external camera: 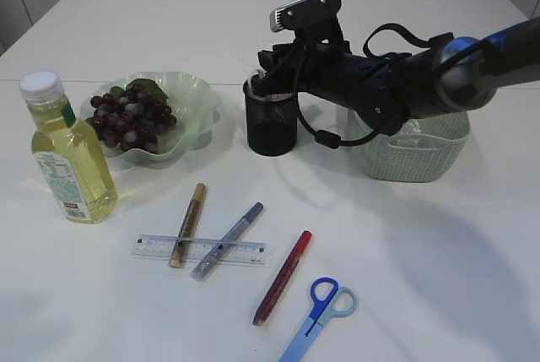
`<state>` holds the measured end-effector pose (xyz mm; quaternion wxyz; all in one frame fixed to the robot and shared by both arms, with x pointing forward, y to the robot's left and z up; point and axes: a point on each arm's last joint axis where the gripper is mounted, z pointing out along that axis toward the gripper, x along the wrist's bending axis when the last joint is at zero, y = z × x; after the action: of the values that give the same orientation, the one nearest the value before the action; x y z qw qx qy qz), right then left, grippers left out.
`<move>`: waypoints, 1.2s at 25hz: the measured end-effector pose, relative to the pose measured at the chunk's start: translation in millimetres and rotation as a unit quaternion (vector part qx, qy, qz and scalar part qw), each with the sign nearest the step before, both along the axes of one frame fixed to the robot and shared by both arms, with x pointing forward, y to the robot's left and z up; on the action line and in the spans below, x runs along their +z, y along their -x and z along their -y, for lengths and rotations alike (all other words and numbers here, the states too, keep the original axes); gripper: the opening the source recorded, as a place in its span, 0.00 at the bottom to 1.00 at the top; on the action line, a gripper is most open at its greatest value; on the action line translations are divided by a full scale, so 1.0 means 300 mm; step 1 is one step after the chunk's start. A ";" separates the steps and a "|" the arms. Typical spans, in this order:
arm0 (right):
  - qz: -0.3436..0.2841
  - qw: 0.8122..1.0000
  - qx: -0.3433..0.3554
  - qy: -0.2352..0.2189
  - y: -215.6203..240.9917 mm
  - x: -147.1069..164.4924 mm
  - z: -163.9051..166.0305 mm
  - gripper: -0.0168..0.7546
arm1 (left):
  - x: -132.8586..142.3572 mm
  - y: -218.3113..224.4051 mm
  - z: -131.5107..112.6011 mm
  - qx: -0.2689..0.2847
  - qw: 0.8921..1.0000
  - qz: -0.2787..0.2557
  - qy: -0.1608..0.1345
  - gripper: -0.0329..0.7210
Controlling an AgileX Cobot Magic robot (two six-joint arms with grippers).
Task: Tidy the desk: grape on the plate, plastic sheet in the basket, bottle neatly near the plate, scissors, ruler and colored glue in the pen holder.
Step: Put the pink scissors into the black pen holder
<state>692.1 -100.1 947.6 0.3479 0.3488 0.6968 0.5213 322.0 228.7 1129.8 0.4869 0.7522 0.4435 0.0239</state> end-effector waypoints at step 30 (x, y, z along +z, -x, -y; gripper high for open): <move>-0.212 0.967 -0.138 0.003 0.159 0.322 0.128 0.32 | 0.001 0.001 0.000 0.001 1.000 0.002 0.000 0.62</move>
<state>644.3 -138.5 1044.3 0.2618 0.5434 0.7012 0.3802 321.8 228.8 1130.1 0.4878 0.7516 0.4433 0.0252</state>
